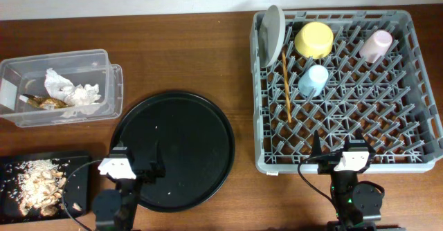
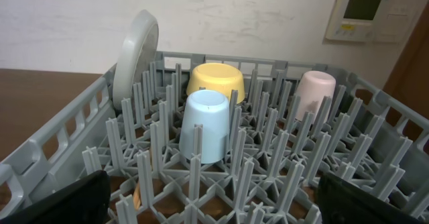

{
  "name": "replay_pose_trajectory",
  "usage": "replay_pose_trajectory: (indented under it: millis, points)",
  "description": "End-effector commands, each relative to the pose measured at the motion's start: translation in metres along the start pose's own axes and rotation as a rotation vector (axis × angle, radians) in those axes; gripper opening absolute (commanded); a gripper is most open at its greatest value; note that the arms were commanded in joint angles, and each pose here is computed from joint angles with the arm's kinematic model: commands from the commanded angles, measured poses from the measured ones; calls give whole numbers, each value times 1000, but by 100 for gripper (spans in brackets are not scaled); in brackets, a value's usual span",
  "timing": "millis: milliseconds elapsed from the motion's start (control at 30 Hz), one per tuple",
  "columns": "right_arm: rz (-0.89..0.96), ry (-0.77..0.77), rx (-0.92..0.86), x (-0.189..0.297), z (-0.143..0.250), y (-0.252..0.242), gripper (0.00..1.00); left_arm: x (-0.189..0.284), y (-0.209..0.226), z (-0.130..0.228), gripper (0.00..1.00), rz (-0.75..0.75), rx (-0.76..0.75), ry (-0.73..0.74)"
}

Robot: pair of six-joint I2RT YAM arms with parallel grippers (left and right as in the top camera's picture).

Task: Sort waste into correct bins and load items into the dishwasher rack

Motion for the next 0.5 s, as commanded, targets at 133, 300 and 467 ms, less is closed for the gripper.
replay_pose_trajectory:
  millis: [133, 300, 467]
  points:
    - [24, 4, 7, 0, 2, -3, 98, 5, 2, -8, 99, -49, -98, -67]
    - [24, 4, 7, 0, 2, -3, 98, 5, 3, -7, 99, -63, -238, -60]
    - [24, 4, 7, 0, 2, -3, 98, 4, 3, -7, 99, -62, -237, -59]
Point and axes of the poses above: each gripper's point midway between its finger pads, its own x axis back along the fingers, its own y axis along the line the jaws close on, z = x × y, the point moved 7 cm from there along x, back along the fingers, and after that the axes turned 9 degrees about -x, right-handed, at the moved point
